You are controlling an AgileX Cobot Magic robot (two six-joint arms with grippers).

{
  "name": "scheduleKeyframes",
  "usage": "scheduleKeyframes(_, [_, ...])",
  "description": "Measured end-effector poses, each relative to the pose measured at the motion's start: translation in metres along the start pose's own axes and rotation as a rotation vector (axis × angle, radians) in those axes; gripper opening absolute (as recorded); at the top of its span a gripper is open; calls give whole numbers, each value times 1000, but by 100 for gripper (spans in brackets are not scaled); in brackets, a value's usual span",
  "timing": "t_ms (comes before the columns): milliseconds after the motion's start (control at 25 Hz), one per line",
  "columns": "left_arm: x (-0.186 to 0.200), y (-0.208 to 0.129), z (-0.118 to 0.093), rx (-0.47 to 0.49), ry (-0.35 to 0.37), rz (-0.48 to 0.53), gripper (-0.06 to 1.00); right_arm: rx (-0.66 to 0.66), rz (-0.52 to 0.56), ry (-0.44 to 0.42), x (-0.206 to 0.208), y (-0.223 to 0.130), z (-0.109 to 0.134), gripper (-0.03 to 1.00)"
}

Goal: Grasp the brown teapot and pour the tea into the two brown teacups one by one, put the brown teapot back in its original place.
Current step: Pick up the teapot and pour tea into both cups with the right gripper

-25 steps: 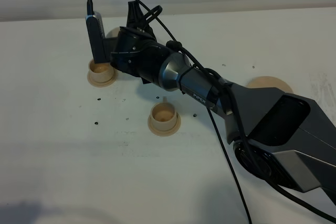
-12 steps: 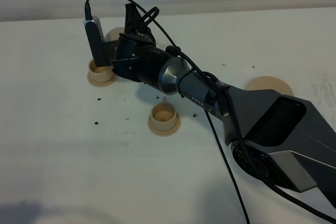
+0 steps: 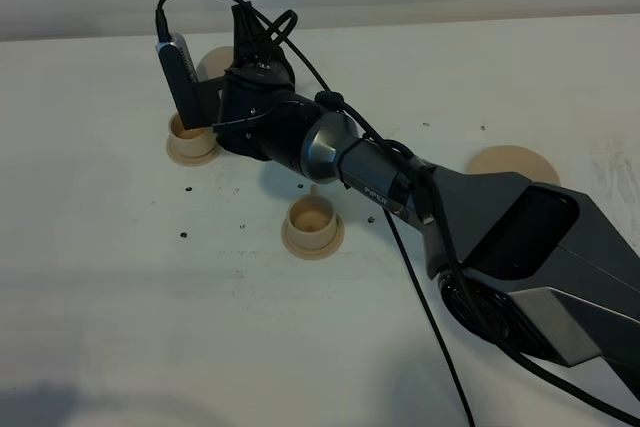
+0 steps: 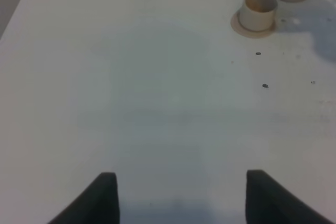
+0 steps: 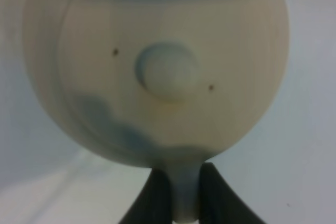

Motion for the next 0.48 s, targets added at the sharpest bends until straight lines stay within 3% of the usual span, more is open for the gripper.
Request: scheduleKeyframes(480, [0,0,0,0,0,0,52,99,2,-35,-7,2,4,13])
Point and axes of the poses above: a point on each arm's last joint axis where the gripper is mounted, x pointing back along that axis away from the gripper, z along the wrist's bending axis when the last joint is at zero, y = z × x, the point moved 7 cm from there along -x, pointing out along that axis toward the gripper, and after that the axes turned 9 degrees about -x, right-handed, at the moved point
